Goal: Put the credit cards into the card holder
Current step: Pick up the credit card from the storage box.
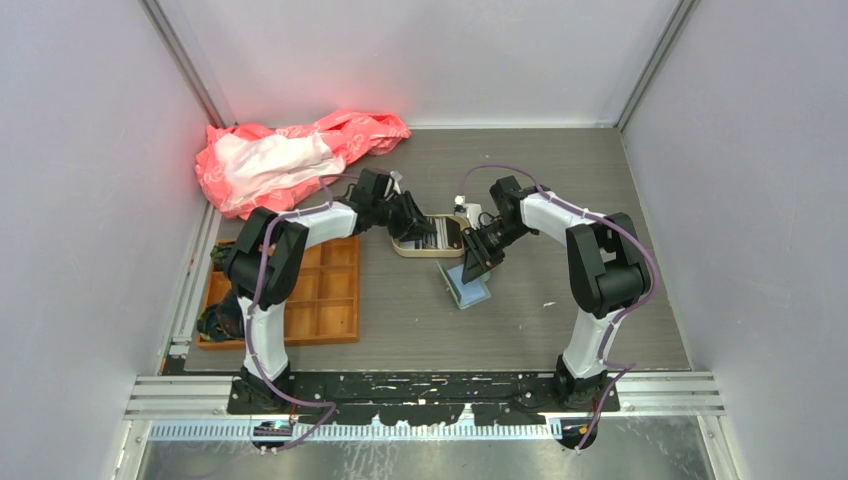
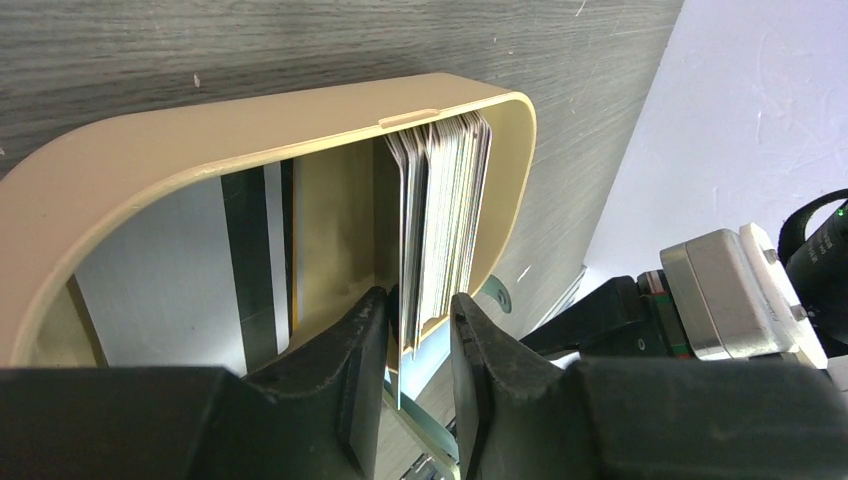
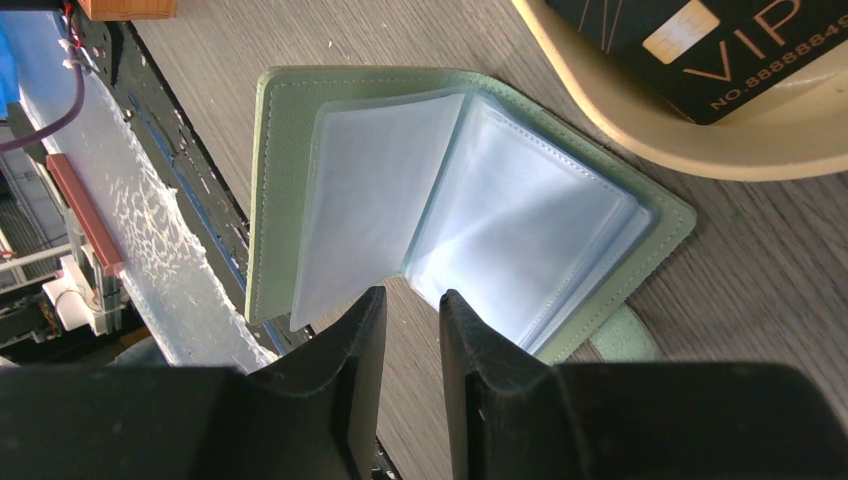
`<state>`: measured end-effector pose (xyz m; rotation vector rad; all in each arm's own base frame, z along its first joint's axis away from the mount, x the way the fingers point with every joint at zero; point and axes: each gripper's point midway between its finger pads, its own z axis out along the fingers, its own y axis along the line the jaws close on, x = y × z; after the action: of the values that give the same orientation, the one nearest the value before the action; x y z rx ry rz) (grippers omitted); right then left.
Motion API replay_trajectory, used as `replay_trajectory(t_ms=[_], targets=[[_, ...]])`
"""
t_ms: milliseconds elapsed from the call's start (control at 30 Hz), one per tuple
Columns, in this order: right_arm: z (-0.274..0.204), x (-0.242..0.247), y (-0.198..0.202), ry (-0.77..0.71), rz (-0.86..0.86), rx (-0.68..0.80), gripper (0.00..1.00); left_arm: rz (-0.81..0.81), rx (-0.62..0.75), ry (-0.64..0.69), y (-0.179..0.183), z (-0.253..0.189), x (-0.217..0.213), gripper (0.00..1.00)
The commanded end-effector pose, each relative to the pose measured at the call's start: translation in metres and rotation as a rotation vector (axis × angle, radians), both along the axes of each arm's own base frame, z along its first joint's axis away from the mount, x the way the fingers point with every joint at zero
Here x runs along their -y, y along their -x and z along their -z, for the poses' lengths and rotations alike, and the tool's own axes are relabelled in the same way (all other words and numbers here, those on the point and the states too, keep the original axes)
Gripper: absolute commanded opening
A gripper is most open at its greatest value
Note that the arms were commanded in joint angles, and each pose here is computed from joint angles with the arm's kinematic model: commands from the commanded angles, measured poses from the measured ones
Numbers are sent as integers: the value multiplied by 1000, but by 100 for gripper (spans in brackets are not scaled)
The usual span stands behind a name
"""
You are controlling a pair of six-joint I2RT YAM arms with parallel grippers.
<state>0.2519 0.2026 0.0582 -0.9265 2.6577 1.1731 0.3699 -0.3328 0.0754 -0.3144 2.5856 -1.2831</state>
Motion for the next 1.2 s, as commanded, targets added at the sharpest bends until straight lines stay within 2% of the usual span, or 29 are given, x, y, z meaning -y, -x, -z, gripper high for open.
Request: replay_trajectory(t_ms=[0, 267, 400, 933, 1067, 1167], targets=[[-18, -2, -4, -37, -10, 59, 32, 18, 64, 59, -2, -31, 3, 29], [-18, -2, -4, -36, -11, 59, 32, 3, 41, 8, 1, -21, -9, 23], [-18, -2, -4, -35, -12, 56, 32, 0, 34, -7, 1, -17, -13, 14], [-16, -1, -4, -31, -11, 54, 32, 8, 30, -68, 4, -12, -25, 9], [-17, -1, -4, -30, -11, 56, 32, 1, 30, -106, 5, -10, -30, 0], [-17, -1, -4, -29, -12, 57, 32, -12, 53, -166, 4, -14, -39, 0]])
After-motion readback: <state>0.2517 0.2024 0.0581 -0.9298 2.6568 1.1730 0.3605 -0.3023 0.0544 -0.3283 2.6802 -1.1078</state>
